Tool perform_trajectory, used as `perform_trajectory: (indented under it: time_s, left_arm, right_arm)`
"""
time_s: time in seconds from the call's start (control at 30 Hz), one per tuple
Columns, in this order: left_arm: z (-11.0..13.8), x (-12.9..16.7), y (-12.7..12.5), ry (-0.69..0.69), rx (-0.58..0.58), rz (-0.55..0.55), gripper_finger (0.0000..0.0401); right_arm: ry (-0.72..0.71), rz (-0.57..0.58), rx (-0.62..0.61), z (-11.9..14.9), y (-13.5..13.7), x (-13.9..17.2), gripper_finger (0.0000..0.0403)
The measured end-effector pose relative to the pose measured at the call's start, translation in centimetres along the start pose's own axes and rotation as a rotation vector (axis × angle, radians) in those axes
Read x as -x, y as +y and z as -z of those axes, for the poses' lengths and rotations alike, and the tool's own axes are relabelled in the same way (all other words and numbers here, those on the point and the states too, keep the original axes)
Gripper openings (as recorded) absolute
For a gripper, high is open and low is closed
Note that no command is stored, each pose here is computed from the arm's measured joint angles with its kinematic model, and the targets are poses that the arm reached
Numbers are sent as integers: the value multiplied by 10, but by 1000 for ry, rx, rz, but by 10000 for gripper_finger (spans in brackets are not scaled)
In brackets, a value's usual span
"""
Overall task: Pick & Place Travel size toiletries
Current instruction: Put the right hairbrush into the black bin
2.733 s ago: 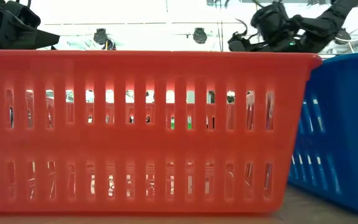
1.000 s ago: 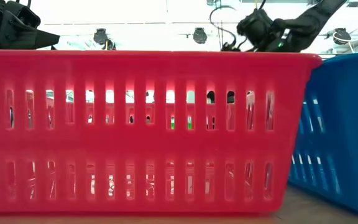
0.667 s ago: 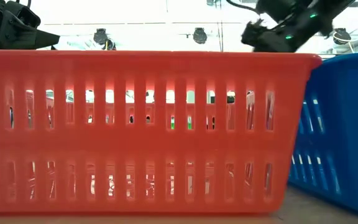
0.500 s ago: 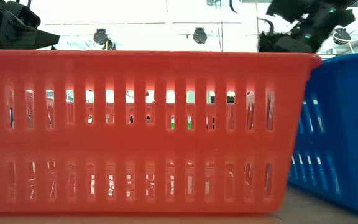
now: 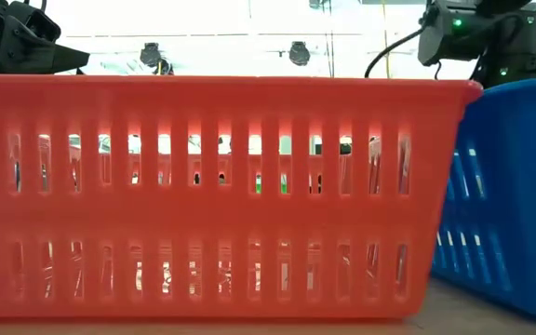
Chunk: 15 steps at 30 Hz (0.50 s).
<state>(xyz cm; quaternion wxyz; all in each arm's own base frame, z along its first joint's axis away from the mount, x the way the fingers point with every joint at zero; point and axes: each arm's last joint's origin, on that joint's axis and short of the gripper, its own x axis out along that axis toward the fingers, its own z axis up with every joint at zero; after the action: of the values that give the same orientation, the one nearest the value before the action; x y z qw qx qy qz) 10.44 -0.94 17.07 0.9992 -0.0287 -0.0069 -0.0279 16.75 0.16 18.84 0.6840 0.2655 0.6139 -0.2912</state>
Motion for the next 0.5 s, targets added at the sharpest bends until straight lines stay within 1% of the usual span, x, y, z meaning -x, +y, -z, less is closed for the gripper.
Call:
perform_trajectory:
  time_s: [0.27, 0.5]
  left_arm:
    - [0, 0, 0, 0, 0, 0, 337]
    - [0, 0, 0, 0, 0, 0, 337]
  right_arm:
    - [111, 89, 20, 5, 19, -24, 267]
    - [173, 175, 22, 4, 25, -44, 264]
